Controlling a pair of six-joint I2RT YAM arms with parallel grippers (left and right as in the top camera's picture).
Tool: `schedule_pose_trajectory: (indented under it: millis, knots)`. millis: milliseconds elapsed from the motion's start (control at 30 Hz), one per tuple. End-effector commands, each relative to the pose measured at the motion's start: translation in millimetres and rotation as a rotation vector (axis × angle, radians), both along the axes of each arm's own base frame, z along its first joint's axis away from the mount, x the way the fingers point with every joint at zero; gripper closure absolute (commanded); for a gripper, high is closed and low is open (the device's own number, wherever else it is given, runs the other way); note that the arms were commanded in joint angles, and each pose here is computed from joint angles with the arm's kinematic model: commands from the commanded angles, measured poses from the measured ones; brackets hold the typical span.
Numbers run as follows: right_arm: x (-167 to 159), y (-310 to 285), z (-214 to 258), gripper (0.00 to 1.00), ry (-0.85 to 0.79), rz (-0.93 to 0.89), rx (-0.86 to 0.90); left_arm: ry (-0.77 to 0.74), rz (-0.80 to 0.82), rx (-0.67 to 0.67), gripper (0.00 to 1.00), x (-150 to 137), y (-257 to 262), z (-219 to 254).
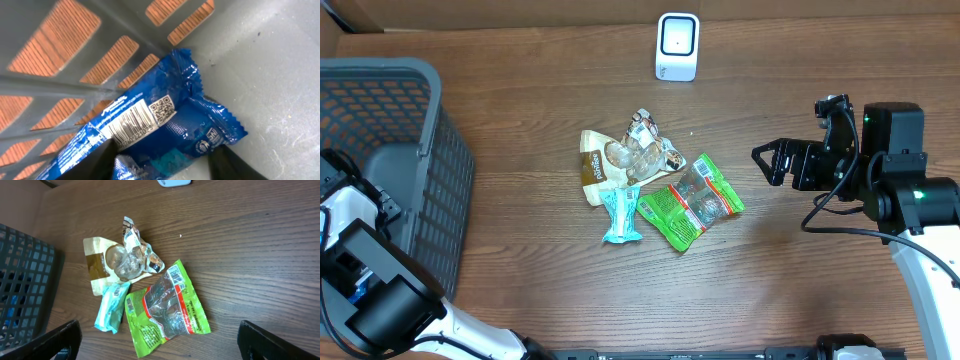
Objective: Scan the item barcode
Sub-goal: 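Move the left gripper into the basket and grasp the blue packet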
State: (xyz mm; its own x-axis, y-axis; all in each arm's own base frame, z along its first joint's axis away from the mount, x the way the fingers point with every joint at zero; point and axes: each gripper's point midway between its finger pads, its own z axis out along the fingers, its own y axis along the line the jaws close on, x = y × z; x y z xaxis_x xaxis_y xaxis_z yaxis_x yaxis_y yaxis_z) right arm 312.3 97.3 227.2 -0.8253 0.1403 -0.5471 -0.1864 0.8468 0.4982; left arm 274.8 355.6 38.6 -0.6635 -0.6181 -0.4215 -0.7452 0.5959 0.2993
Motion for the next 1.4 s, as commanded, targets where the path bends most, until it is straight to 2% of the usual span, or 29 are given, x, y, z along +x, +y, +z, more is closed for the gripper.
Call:
schedule_pose_trajectory:
  millis: [0,67,100,200,333,500,700,800,867,933,1033,1200,1300,1367]
  knots:
    - [0,1,3,0.00,-0.007,0.004,0.002,0.088,-0.007,-0.078,0.63,-25,-20,-42]
    - [0,1,3,0.00,-0.006,0.004,0.002,0.102,-0.015,-0.088,0.91,-30,-26,-50]
    - [-1,1,2,0.00,-0.005,0.004,0.002,0.107,-0.015,-0.096,0.96,-33,-29,-53]
    - [-1,1,2,0.00,0.001,0.004,0.001,0.063,-0.047,-0.153,0.96,-26,-43,-63]
    - [-1,1,2,0.00,0.001,0.004,0.001,-0.040,-0.126,-0.248,0.96,1,-66,-67]
    - [-2,1,1,0.00,0.005,0.004,0.001,-0.162,-0.270,-0.342,0.96,53,-100,-51]
    - [-3,1,1,0.00,0.007,0.004,0.001,-0.200,-0.403,-0.352,0.96,107,-127,-6]
    - [-3,1,1,0.00,0.007,0.004,0.001,-0.213,-0.435,-0.332,0.95,123,-130,13]
    - [-3,1,0,0.00,0.010,0.004,0.001,-0.225,-0.438,-0.320,0.59,127,-127,18]
    - [-4,1,0,0.00,0.014,0.004,0.001,-0.221,-0.440,-0.303,0.36,128,-124,19]
    - [-4,1,0,0.00,0.013,0.004,0.001,-0.152,-0.450,-0.246,0.29,119,-114,16]
    - [-4,1,0,0.00,0.013,0.004,0.000,-0.089,-0.501,-0.253,0.28,111,-117,8]
    - [-4,1,0,0.00,0.014,0.004,0.001,-0.021,-0.488,-0.256,0.28,95,-117,-8]
    - [-4,1,0,0.00,0.015,0.004,0.000,0.021,-0.467,-0.239,0.17,86,-113,-12]
